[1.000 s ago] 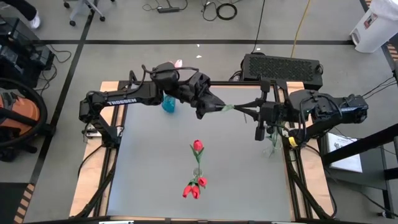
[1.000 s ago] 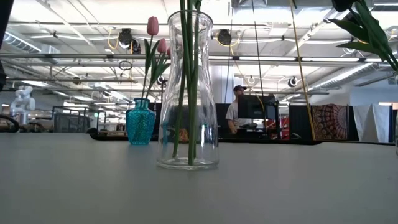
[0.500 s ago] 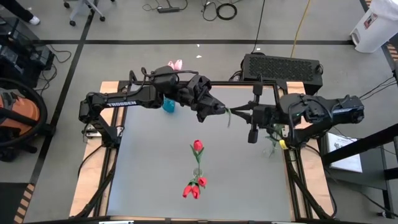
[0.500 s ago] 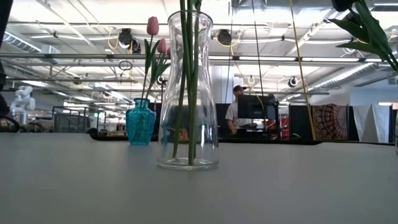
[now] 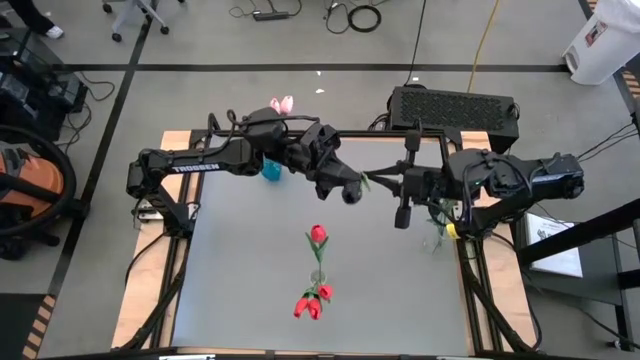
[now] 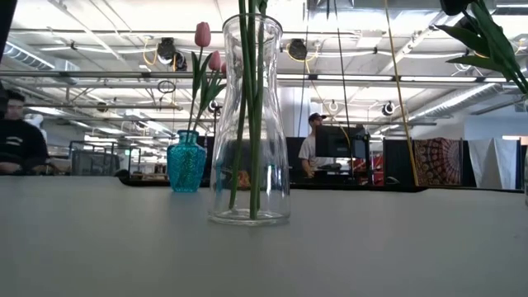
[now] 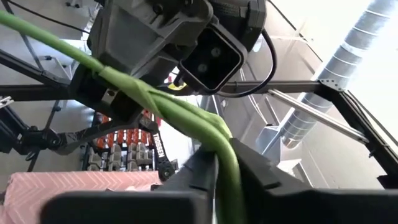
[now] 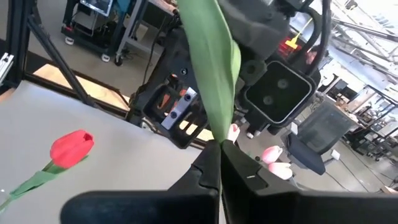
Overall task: Sort flowers into vase by color
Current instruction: Put the black flower into the right transparent vase
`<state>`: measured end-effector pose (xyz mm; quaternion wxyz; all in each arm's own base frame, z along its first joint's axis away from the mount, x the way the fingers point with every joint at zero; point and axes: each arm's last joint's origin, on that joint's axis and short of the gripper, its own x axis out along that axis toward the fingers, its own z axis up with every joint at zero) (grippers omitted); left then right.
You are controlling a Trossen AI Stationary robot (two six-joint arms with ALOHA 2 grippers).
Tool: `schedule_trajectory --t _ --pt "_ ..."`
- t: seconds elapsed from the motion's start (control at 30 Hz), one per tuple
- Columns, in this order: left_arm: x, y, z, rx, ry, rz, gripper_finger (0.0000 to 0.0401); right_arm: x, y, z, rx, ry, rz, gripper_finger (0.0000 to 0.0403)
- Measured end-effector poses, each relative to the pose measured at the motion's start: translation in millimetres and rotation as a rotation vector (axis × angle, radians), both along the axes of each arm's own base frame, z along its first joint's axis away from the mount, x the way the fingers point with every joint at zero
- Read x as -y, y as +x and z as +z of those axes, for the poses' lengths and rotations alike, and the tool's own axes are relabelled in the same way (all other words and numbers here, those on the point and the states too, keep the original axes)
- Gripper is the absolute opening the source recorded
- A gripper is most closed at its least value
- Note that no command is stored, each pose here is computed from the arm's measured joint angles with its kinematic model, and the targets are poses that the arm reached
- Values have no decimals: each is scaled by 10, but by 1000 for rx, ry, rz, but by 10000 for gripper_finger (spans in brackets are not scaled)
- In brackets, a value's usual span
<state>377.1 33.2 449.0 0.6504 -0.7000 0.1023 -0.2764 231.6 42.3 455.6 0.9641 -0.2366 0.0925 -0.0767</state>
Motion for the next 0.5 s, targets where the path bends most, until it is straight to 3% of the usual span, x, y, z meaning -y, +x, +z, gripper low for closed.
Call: schedule_trajectory --t 0.1,0.27,0.5 --pt "2 -4 13 13 0 -2 10 0 -4 8 6 2 2 0" --pt "0 -12 34 27 -14 -5 7 -2 2 13 14 6 6 10" --pt "-2 -12 33 25 -16 -4 3 -2 6 46 59 70 -3 82"
